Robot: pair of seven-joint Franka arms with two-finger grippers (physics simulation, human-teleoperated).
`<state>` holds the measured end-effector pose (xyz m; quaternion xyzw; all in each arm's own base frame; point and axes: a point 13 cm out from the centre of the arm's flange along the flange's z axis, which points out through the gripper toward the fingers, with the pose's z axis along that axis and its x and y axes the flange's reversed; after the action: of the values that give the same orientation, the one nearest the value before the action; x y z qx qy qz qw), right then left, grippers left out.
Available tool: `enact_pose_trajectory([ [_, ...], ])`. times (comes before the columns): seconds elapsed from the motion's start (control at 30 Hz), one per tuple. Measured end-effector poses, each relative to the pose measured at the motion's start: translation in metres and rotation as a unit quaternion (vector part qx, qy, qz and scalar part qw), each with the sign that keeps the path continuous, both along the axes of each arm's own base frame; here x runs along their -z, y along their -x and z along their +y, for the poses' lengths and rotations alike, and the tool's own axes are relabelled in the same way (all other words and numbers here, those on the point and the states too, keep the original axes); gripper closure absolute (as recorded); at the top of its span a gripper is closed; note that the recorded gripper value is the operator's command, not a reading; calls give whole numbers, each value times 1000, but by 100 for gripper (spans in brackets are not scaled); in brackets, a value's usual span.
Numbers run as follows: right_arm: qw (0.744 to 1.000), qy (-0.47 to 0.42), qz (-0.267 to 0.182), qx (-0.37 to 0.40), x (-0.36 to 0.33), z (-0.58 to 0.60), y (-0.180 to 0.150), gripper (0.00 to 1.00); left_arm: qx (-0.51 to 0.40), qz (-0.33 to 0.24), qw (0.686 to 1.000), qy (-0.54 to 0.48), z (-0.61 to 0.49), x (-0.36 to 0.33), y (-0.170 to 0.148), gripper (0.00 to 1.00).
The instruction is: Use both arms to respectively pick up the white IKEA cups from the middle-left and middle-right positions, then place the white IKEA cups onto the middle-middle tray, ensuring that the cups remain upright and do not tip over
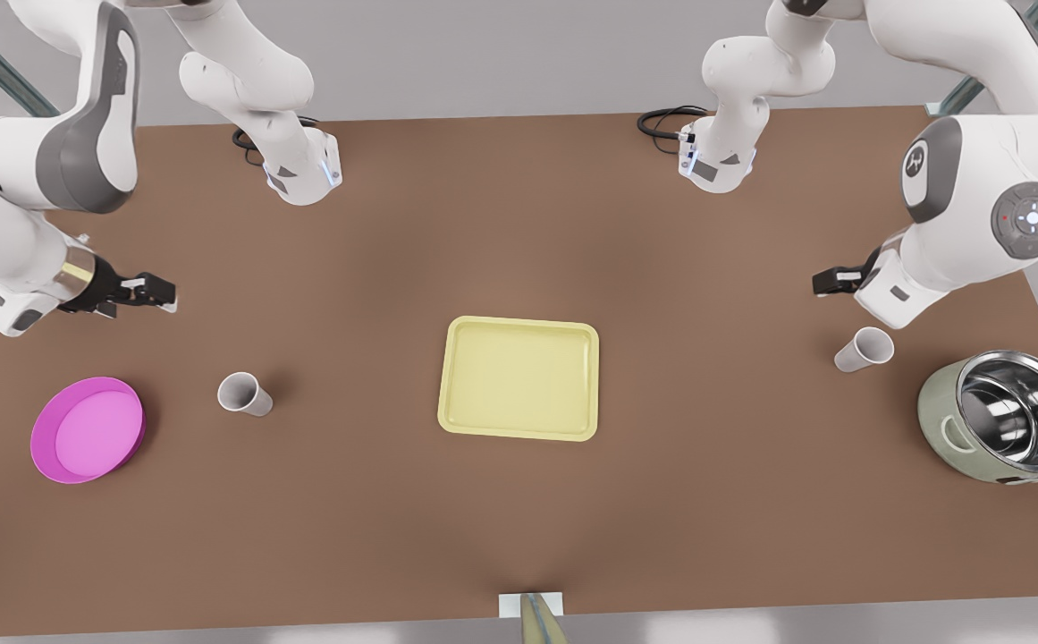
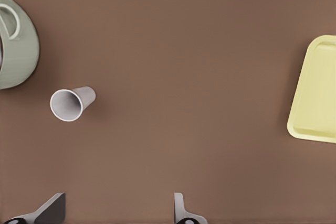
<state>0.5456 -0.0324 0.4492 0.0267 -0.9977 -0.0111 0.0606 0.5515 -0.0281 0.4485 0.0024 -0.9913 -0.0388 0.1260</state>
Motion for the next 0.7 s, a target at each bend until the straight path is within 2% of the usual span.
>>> enact_pose_trajectory([
  [0.13, 1000, 0, 1, 5, 2, -7, 0, 0, 5, 3, 1000, 1, 1, 4, -1, 0],
  [0.2, 1000, -2, 11, 4, 14, -8, -3, 0, -7, 17, 1000, -1, 17, 28, -10, 0],
  [0.3, 999, -3, 32, 0, 65, -10, -36, 0, -56, 31, 998, -2, 79, 90, -25, 0],
  [0.47, 998, -9, 55, 0, 151, -14, -64, 0, -88, 20, 996, -13, 149, 155, -21, 0],
  [0.7, 999, -11, 51, 6, 232, -17, -53, 0, -107, 9, 994, -19, 209, 221, 1, 0],
])
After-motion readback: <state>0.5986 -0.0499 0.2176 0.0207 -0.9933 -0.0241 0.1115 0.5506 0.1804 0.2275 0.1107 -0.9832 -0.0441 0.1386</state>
